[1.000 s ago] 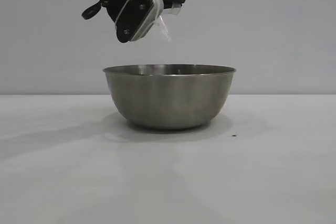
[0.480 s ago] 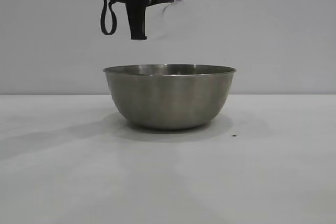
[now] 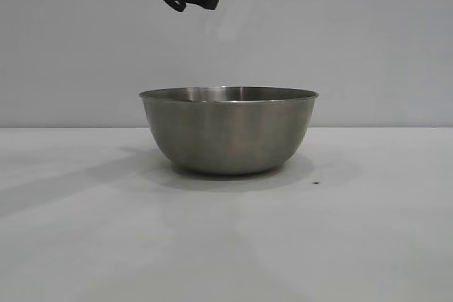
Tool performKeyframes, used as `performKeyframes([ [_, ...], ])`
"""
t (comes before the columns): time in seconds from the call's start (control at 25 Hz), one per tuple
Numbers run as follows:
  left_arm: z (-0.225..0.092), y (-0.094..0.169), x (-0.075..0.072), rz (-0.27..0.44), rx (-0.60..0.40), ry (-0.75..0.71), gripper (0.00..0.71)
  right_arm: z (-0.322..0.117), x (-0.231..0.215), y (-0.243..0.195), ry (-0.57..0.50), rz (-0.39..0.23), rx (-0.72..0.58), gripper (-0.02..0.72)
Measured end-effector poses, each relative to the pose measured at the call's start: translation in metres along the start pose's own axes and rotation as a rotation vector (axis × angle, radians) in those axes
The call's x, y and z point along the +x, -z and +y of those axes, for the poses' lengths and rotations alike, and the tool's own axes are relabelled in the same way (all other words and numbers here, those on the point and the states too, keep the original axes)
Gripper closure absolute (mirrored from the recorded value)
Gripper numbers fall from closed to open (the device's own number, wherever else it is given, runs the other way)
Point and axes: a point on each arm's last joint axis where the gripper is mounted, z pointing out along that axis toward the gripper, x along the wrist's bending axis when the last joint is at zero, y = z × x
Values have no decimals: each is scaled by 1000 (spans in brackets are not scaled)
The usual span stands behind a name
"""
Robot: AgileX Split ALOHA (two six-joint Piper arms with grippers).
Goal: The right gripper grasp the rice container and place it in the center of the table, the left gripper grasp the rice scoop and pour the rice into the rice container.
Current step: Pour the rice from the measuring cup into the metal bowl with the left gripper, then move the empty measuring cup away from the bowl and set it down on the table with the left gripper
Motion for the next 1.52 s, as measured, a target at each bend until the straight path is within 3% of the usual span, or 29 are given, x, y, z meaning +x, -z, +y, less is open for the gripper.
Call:
performKeyframes([
  [0.32,-37,33,10,206,203,139,710,0,0,0,0,0,0,376],
  [0.64,-62,84,46,379,291,224,710,0,0,0,0,0,0,376],
  [0.96,-80,115,39,388,347,227,710,0,0,0,0,0,0,376],
  [1.52,-115,125,23,400,396,295,710,0,0,0,0,0,0,376],
])
